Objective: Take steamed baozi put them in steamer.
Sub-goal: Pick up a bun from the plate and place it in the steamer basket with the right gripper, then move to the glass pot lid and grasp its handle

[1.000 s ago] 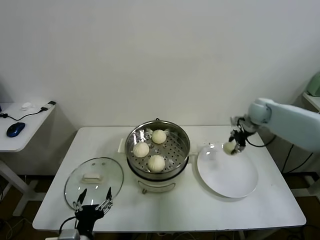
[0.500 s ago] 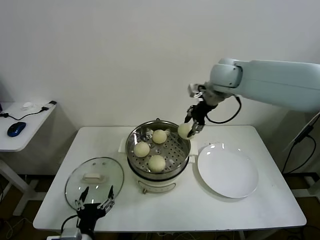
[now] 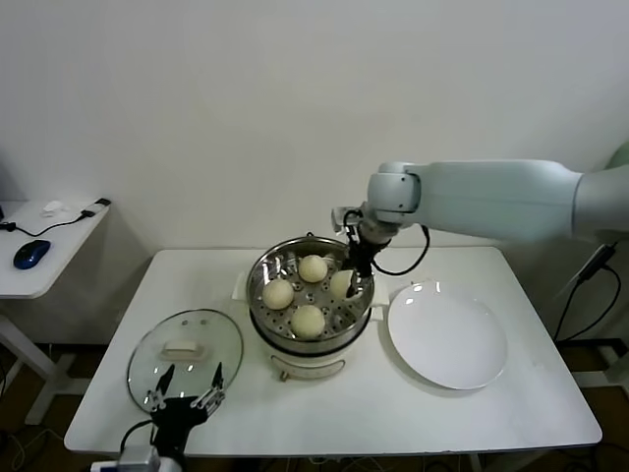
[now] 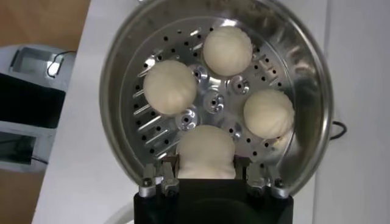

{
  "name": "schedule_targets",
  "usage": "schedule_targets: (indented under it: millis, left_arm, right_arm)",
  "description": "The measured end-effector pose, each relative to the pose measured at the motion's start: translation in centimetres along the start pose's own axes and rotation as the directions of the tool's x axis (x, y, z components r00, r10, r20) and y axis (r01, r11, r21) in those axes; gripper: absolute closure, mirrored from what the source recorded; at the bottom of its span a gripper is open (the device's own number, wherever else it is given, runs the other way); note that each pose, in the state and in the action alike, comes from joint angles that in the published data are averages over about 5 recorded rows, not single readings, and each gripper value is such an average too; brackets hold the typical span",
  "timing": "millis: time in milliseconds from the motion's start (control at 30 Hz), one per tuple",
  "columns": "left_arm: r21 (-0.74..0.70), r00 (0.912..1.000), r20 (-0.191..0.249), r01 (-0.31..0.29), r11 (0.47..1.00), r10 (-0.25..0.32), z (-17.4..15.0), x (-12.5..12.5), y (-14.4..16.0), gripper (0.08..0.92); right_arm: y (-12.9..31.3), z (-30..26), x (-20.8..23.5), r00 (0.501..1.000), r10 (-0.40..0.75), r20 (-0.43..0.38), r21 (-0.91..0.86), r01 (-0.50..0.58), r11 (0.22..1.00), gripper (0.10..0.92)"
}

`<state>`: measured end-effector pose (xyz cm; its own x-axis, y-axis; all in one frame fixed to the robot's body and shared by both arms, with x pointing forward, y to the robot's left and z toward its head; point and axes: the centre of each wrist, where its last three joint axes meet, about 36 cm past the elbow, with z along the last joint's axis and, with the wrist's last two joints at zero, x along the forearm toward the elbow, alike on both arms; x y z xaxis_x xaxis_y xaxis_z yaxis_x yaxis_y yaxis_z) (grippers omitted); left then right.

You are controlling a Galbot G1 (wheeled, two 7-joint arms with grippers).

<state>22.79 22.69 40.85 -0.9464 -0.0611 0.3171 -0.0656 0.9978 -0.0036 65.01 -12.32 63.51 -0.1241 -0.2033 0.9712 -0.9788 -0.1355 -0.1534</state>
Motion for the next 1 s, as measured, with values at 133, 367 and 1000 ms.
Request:
schedule_targets:
  millis: [133, 367, 1000]
  left_arm:
    - [0.003, 1.0, 0.002, -0.002, 1.0, 0.002, -0.1, -0.1, 0.0, 0.177]
    - [0.006, 1.0, 0.002, -0.001, 1.0, 0.001, -0.1, -0.1, 0.1, 0.177]
    - [-0.006, 0.9999, 0.009, 0.01, 1.0, -0.01, 0.1, 0.2, 0.4, 0.177]
  right_arm:
    - [-0.1, -0.1, -2.0, 1.0, -0.004, -0.014, -0.004, 0.003, 1.0, 0.42]
    - [-0.1, -0.5, -3.9, 1.0, -0.005, -0.023, -0.001, 0.005, 1.0, 0.404]
    - [-1.1, 1.8, 0.5, 0.982, 0.033, 0.183, -0.038, -0.026, 0.999, 0.199]
